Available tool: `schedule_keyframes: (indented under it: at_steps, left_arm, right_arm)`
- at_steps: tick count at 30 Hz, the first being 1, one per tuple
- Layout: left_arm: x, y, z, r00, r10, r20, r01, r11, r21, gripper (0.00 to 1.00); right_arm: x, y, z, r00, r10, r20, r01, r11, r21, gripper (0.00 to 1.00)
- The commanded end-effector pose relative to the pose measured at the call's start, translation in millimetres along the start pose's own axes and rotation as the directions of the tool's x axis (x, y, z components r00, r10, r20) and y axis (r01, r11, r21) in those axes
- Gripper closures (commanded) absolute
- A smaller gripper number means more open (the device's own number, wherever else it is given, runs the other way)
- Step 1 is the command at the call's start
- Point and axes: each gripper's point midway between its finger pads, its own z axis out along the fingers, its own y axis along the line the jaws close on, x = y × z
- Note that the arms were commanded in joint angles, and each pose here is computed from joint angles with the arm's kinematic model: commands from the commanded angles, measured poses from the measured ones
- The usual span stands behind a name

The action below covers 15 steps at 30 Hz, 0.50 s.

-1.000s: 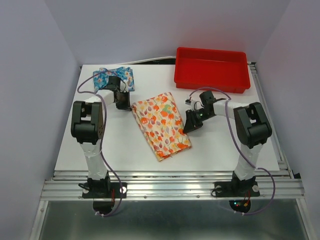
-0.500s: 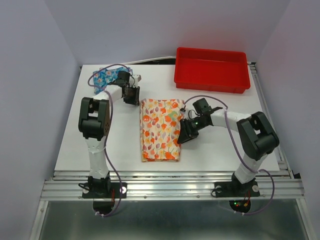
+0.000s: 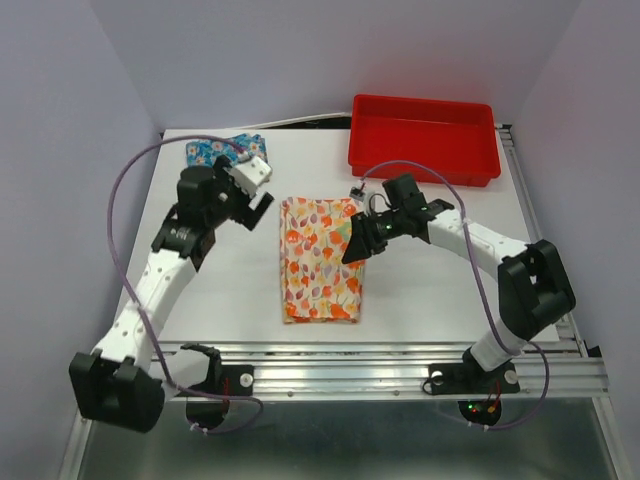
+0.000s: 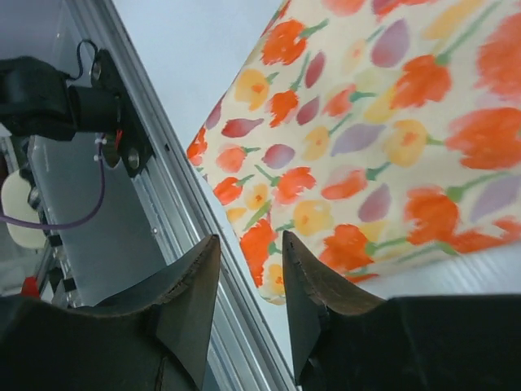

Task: Fold and stack the skirts
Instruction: Fold the skirt

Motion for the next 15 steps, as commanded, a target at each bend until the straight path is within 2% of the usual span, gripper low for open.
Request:
schedule_keyframes:
  at_steps: [1,2,5,6,8,9,11,15]
  left_arm:
    - [41,-95,-18,0.951,0.309,0.003,-0.300,0.923,0.241,0.03]
    - [39,-132,-25,0.929,0.364,0.057,-0.363,0.875,0.320,0.05]
    - [64,-180,-43,0.904,0.424,0.054,-0.407,0.813,0.416,0.14]
    - [68,-208,-51,0.887,0.453,0.087,-0.437,0.763,0.476,0.19]
    - [90,-228,-56,0.869,0.491,0.058,-0.448,0.731,0.515,0.21]
    - [96,-238,-59,0.862,0.504,0.058,-0.454,0.714,0.533,0.26]
    - [114,-260,-63,0.823,0.563,0.077,-0.502,0.658,0.562,0.30]
    - [128,-272,-60,0.767,0.634,0.096,-0.569,0.604,0.559,0.30]
  right_arm:
    - [22,24,44,0.992,-0.024,-0.126,0.008,0.992,-0.127,0.60]
    - [27,25,52,0.989,-0.023,-0.145,0.003,0.991,-0.137,0.60]
    - [46,25,74,0.976,0.043,-0.212,-0.079,0.983,-0.163,0.62]
    - [50,22,77,0.972,0.065,-0.227,-0.104,0.981,-0.164,0.62]
    - [61,8,89,0.963,0.094,-0.253,-0.135,0.980,-0.148,0.63]
    - [63,3,92,0.961,0.099,-0.259,-0.139,0.980,-0.140,0.64]
    - [71,-11,103,0.953,0.124,-0.276,-0.161,0.980,-0.114,0.64]
    - [91,-40,120,0.924,0.193,-0.330,-0.217,0.975,-0.038,0.67]
